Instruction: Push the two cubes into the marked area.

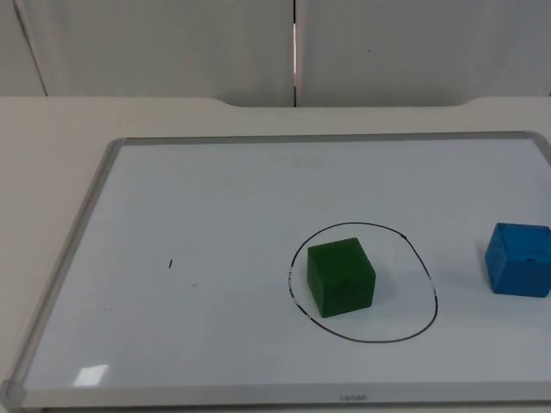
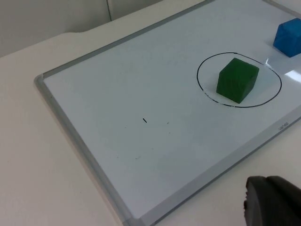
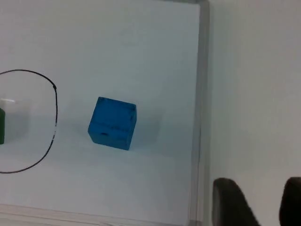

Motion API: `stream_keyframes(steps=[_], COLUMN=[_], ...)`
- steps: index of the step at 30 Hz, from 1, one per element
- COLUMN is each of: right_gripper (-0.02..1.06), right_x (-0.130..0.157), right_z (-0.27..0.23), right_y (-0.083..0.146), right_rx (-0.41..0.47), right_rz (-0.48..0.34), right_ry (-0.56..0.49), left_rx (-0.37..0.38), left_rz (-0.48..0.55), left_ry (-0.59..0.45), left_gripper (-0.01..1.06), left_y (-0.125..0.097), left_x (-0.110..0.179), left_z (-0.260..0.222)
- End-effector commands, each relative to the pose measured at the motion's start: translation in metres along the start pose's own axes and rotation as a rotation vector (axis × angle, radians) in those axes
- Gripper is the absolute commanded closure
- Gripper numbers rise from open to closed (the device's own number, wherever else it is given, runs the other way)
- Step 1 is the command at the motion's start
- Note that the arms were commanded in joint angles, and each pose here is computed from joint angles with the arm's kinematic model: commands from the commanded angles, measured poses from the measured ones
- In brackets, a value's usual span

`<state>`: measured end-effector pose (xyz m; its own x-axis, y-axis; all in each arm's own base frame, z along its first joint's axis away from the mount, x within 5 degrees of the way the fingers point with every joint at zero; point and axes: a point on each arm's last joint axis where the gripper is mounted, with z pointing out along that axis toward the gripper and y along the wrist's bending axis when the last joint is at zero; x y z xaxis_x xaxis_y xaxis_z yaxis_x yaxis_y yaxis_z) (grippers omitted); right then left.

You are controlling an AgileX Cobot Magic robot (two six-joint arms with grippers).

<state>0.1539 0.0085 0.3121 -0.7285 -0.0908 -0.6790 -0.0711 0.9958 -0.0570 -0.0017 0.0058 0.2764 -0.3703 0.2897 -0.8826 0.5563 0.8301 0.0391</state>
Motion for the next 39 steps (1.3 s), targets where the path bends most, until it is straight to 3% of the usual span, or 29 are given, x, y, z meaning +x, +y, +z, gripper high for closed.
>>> stream_keyframes(steps=[1, 7, 16, 25, 39], right_gripper=[0.87, 1.04, 1.04, 1.04, 1.04], right_x=[-0.01, -0.022, -0.016, -0.004, 0.014], right_z=[0.012, 0.068, 0.137, 0.195, 0.246], right_y=[0.0, 0.003, 0.007, 0.011, 0.016], right_rx=[-0.001, -0.007, -0.015, -0.029, -0.042], right_rz=[0.0, 0.02, 0.024, 0.023, 0.039], right_ry=[0.014, 0.138, 0.266, 0.288, 0.282], left_rx=[-0.004, -0.004, -0.004, -0.004, -0.004], left_rz=[-0.006, -0.006, -0.006, -0.006, -0.006], left_ry=[0.006, 0.006, 0.006, 0.006, 0.006], left_gripper=[1.05, 1.05, 1.05, 1.05, 1.05], left_y=[0.0, 0.0, 0.0, 0.0, 0.0], left_x=[0.002, 0.002, 0.002, 0.002, 0.002], left_z=[0.001, 0.001, 0.001, 0.001, 0.001])
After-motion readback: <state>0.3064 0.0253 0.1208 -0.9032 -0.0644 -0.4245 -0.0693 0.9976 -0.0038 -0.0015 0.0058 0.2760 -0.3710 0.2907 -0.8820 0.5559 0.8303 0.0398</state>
